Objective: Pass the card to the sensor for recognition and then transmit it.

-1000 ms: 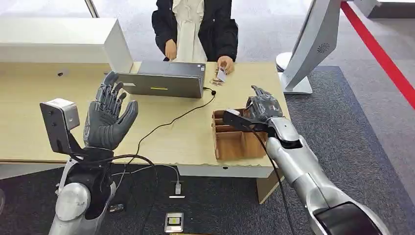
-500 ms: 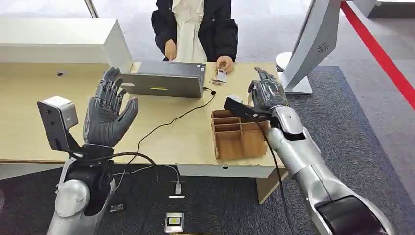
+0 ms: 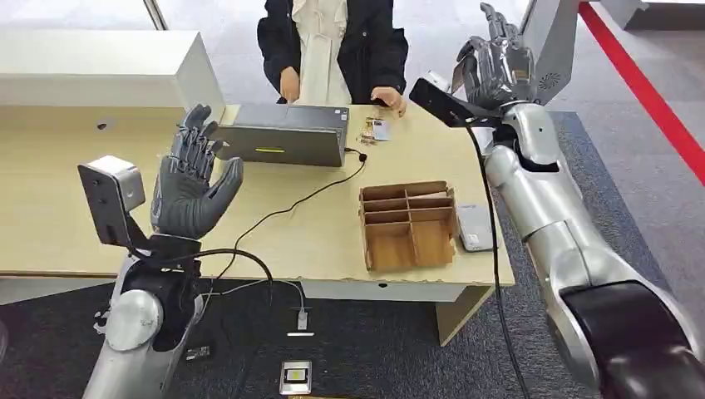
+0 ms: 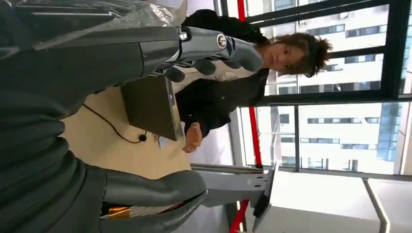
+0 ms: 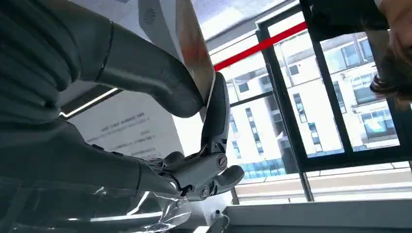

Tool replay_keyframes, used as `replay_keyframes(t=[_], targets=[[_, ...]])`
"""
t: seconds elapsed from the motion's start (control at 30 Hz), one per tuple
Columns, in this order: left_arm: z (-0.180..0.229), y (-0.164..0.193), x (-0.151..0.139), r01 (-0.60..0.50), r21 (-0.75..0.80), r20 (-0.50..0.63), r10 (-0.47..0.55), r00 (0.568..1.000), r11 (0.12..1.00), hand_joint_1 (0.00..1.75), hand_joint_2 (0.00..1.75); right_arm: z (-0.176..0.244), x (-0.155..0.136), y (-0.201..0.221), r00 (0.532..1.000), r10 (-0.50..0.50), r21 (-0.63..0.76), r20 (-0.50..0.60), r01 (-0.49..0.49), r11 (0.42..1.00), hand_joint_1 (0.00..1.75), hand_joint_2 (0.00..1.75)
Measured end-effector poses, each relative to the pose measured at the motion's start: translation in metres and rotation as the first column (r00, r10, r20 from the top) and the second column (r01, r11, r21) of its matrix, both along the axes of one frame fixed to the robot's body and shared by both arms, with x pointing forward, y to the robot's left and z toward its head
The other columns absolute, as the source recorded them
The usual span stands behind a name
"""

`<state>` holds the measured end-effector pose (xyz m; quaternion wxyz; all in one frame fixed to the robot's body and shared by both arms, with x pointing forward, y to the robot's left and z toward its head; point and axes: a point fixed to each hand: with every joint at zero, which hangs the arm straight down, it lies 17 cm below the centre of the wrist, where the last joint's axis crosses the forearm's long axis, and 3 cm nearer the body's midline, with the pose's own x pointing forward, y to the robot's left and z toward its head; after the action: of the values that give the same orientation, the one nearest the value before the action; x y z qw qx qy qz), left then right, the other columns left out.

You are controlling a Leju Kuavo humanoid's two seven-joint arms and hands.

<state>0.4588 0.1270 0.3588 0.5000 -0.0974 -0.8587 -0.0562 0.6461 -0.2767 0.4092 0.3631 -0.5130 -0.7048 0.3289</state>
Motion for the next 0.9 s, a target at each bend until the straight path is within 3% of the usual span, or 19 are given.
replay_keyframes(t=[0.23, 0.6, 0.9], targets=[[-0.003, -0.010, 0.001, 0.034, 0.000, -0.006, -0.034, 0.999, 0.999, 0.00, 1.75, 0.007, 0.009, -0.012, 0.999, -0.030, -0.013, -0.017, 0.030, 0.999, 1.75, 1.75], [-0.001, -0.034, 0.001, 0.095, -0.010, -0.007, -0.095, 0.995, 0.995, 0.00, 1.75, 0.015, 0.034, -0.005, 0.980, -0.052, -0.049, -0.192, 0.043, 0.998, 1.75, 1.75], [-0.007, -0.038, 0.004, 0.109, -0.013, -0.024, -0.109, 0.994, 0.994, 0.00, 1.75, -0.005, 0.041, 0.001, 0.948, -0.086, -0.014, -0.306, 0.086, 0.996, 1.75, 1.75]])
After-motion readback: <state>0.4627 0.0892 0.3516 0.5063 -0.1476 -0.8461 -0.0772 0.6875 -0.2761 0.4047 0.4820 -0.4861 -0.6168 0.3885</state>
